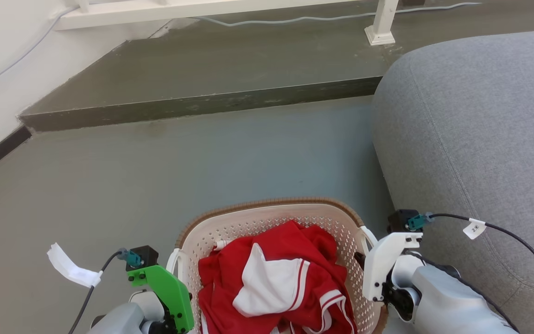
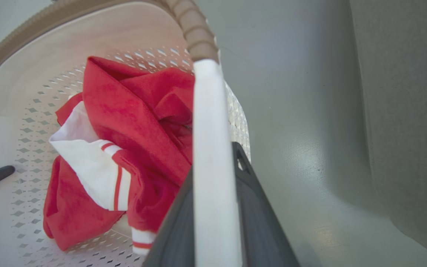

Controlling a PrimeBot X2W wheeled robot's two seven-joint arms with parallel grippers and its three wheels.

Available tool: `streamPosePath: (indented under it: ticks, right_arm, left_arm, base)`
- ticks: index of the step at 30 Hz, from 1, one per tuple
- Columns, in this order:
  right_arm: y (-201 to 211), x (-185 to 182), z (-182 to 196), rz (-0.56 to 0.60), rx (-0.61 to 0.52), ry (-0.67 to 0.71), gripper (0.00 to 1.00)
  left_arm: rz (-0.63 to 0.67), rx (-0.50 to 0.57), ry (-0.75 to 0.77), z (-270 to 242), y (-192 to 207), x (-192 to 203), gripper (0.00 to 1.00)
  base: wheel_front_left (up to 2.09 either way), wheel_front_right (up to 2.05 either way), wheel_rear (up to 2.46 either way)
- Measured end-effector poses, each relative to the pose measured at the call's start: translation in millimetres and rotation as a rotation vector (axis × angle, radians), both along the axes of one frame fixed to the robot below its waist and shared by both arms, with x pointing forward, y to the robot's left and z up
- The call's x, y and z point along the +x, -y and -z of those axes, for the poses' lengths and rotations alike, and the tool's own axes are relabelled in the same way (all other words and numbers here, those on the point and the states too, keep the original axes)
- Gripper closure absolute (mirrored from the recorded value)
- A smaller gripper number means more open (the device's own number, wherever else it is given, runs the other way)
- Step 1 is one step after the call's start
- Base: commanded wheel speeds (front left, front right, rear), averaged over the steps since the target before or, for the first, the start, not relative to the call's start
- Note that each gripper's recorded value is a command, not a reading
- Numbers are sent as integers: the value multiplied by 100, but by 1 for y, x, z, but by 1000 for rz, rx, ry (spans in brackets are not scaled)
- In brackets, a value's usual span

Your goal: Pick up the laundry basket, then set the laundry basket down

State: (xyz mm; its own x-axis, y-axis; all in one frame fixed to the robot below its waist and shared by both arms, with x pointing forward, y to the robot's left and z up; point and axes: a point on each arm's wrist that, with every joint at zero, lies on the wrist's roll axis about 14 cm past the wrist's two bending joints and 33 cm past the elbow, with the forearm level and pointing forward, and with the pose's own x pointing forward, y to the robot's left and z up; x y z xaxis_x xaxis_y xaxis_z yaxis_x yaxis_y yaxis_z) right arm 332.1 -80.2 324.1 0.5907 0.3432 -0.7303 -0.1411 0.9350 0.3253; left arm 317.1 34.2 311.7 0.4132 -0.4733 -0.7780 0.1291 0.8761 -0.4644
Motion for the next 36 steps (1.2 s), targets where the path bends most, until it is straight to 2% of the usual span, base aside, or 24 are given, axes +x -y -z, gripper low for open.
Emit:
streamPosePath:
  ticks: [36]
  right_arm:
    - [4, -5, 7, 8, -3, -30, 100]
  left_arm:
    - [1, -6, -13, 5, 6, -1, 100]
  base:
    - [0, 0, 0]
